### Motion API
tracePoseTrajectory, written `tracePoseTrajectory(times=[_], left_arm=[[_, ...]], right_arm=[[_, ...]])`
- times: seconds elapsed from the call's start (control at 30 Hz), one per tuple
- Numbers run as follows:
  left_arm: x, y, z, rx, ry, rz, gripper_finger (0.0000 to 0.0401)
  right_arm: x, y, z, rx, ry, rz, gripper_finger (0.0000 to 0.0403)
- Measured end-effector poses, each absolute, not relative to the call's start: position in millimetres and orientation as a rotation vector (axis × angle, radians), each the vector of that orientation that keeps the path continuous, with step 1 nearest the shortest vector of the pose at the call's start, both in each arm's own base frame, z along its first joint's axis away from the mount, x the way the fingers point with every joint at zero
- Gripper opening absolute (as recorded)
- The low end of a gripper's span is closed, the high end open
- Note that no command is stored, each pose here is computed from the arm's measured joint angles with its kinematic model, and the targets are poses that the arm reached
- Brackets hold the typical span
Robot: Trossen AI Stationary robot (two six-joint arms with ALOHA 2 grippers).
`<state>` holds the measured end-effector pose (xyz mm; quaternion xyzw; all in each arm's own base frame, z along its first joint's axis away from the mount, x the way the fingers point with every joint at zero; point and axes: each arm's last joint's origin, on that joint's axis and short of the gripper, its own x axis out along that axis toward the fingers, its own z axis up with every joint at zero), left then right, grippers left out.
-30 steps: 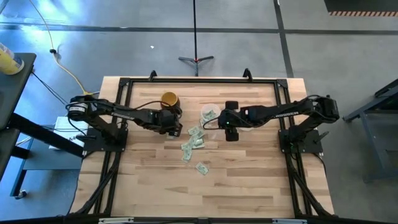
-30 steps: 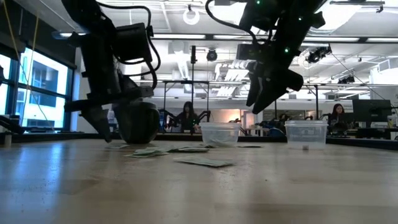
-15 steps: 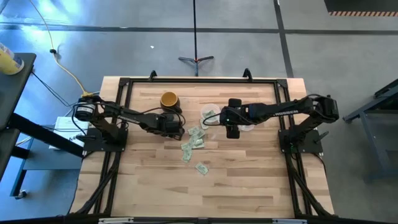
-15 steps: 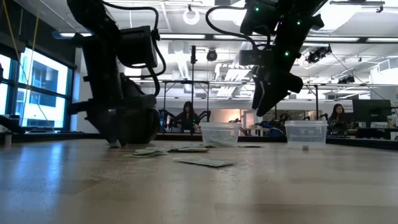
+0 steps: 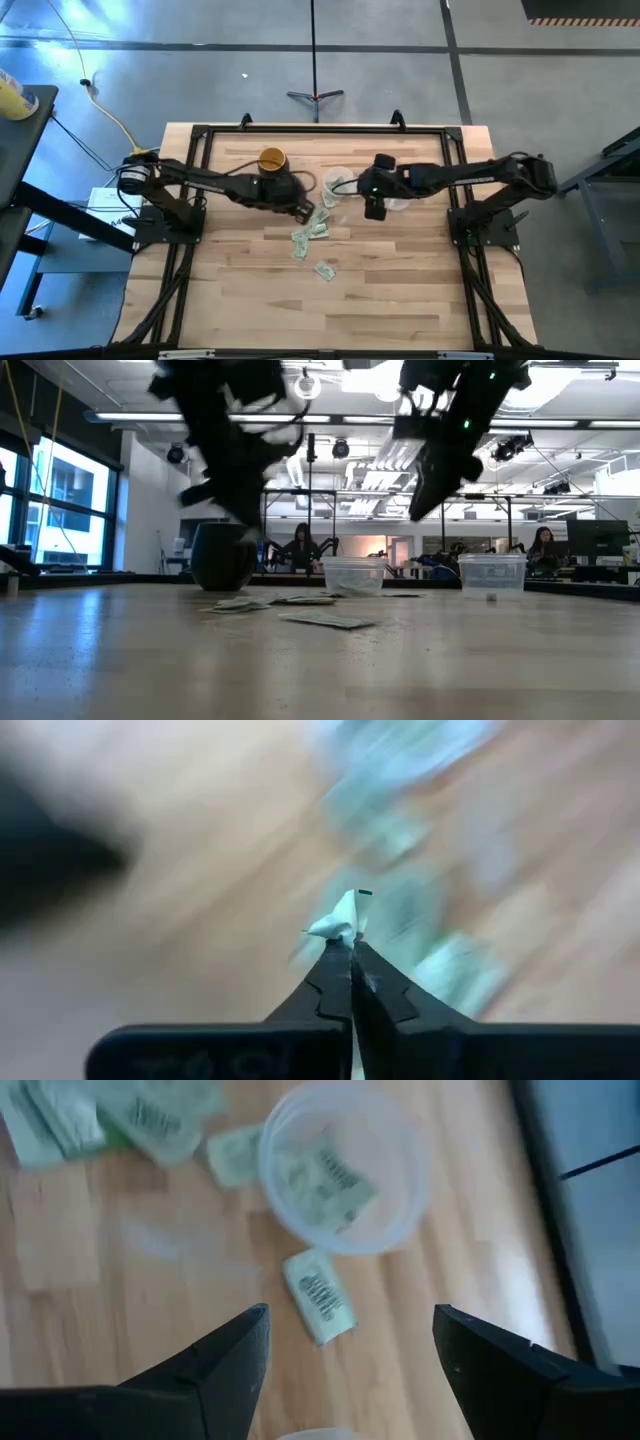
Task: Pick and place items into bin
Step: Put the light green stevia packet into the left transparent bin
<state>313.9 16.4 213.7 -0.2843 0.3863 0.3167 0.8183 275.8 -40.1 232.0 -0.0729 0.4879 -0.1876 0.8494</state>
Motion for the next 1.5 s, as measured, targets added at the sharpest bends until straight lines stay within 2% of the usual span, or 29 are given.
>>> tracePoseTrajectory(times=[0.13,0.3,0.57,0.67,0.77,0.93,1.07,1.2,1.33,1.4,1.5], left_arm=[[340,29,257,-0.382,0.661,0.551,0.0026],[364,76,260,-0.197,0.544,0.387,0.0026],[392,115,207,-0.185,0.652,0.198,0.0033],[402,120,191,-0.187,0.684,0.224,0.0036],[408,123,183,-0.165,0.72,0.291,0.0061],[413,125,199,-0.159,0.679,0.308,0.0153],[409,123,207,-0.241,0.802,0.272,0.0233],[402,115,216,-0.303,0.972,0.245,0.0285],[394,98,231,-0.206,1.051,0.303,0.0296],[395,93,246,-0.167,0.977,0.296,0.0287],[391,97,258,-0.223,0.925,0.257,0.0261]], right_arm=[[256,-42,255,-0.127,0.968,-0.492,0.0262],[228,-41,274,-0.1,0.952,-0.619,0.0259],[194,-39,294,0.018,0.873,-0.783,0.0259],[187,-38,297,0.048,0.859,-0.799,0.0259],[183,-38,298,0.06,0.865,-0.807,0.0259],[185,-36,295,0.043,0.914,-0.722,0.0259],[193,-36,289,-0.024,0.977,-0.645,0.0259],[206,-41,284,-0.076,0.978,-0.606,0.0259],[224,-54,279,-0.089,0.936,-0.592,0.0259],[224,-63,279,-0.047,0.932,-0.612,0.0259],[221,-81,281,0.094,0.875,-0.624,0.0259]])
